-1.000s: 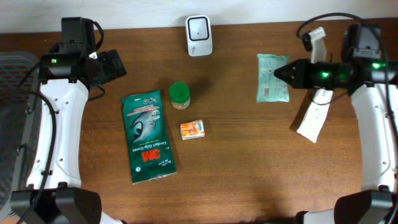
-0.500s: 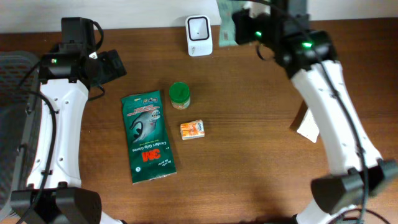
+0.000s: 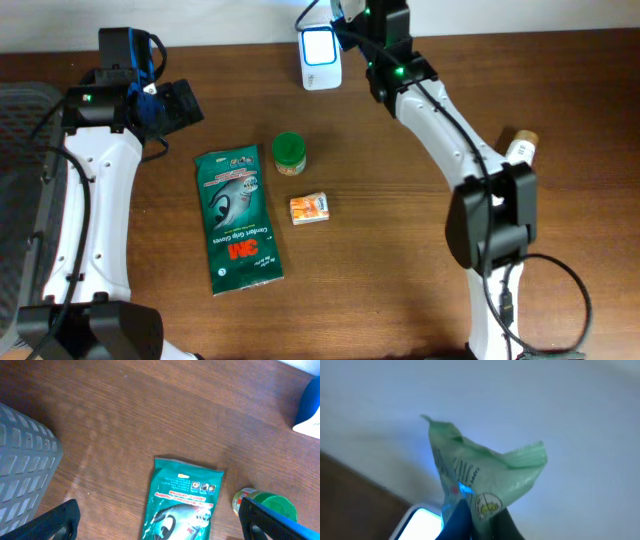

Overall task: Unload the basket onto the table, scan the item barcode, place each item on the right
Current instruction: 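Hold the packet's barcode in front of the scanner window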

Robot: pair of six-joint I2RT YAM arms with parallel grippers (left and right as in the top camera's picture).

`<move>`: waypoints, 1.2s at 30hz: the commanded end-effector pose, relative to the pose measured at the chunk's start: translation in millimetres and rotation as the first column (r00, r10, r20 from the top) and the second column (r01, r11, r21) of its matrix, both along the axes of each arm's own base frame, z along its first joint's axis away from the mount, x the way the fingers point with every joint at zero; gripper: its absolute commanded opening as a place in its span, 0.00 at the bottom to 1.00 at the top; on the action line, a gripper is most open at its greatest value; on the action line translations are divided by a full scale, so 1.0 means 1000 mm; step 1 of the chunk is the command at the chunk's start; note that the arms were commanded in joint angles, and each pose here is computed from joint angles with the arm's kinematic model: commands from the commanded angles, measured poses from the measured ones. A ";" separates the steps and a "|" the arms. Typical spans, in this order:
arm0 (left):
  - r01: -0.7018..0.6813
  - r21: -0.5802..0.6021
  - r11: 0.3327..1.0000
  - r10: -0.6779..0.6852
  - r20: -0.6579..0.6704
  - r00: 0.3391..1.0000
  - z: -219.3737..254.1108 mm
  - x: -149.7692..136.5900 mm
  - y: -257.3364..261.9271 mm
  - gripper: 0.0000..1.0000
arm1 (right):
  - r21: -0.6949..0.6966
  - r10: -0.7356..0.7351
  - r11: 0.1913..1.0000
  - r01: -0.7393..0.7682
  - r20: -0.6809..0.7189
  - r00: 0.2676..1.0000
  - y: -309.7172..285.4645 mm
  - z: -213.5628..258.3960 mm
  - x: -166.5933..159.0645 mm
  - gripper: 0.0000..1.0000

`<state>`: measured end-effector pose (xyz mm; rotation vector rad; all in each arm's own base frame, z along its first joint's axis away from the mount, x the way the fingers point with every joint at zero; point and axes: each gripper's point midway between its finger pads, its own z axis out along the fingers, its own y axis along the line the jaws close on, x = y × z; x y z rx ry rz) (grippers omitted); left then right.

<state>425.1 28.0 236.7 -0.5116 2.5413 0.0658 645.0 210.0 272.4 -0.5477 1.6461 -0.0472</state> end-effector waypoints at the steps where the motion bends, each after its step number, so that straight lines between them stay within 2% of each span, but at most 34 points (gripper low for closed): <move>1: 0.012 0.005 1.000 -0.012 0.013 1.000 0.005 0.002 0.001 0.99 | -0.111 0.074 0.992 -0.062 0.106 0.992 0.016 -0.010 0.011 0.04; 5: 0.012 0.005 1.000 -0.012 0.013 1.000 0.005 0.002 0.001 0.99 | -0.173 0.140 0.980 -0.098 0.249 0.958 0.031 -0.013 0.019 0.04; 9: 0.012 0.005 1.000 -0.012 0.013 1.000 0.005 0.002 0.001 0.99 | -0.323 0.187 0.942 -0.093 0.273 0.944 0.041 -0.045 0.025 0.04; 11: 0.012 0.005 1.000 -0.012 0.013 1.000 0.005 0.002 0.001 0.99 | -0.356 0.204 0.929 -0.101 0.267 0.942 0.045 -0.059 0.026 0.04; 19: 0.012 0.005 1.000 -0.012 0.013 1.000 0.005 0.002 0.001 0.99 | -0.350 0.218 0.930 -0.109 0.289 0.932 0.053 -0.069 0.026 0.04; 26: 0.012 0.005 1.000 -0.012 0.013 1.000 0.005 0.002 0.001 0.99 | -0.343 0.212 0.936 -0.078 0.372 0.904 0.052 -0.048 0.024 0.04; 36: 0.012 0.005 1.000 -0.012 0.013 1.000 0.005 0.002 0.001 0.99 | -0.341 0.247 0.934 -0.108 0.396 0.885 0.058 -0.042 0.021 0.04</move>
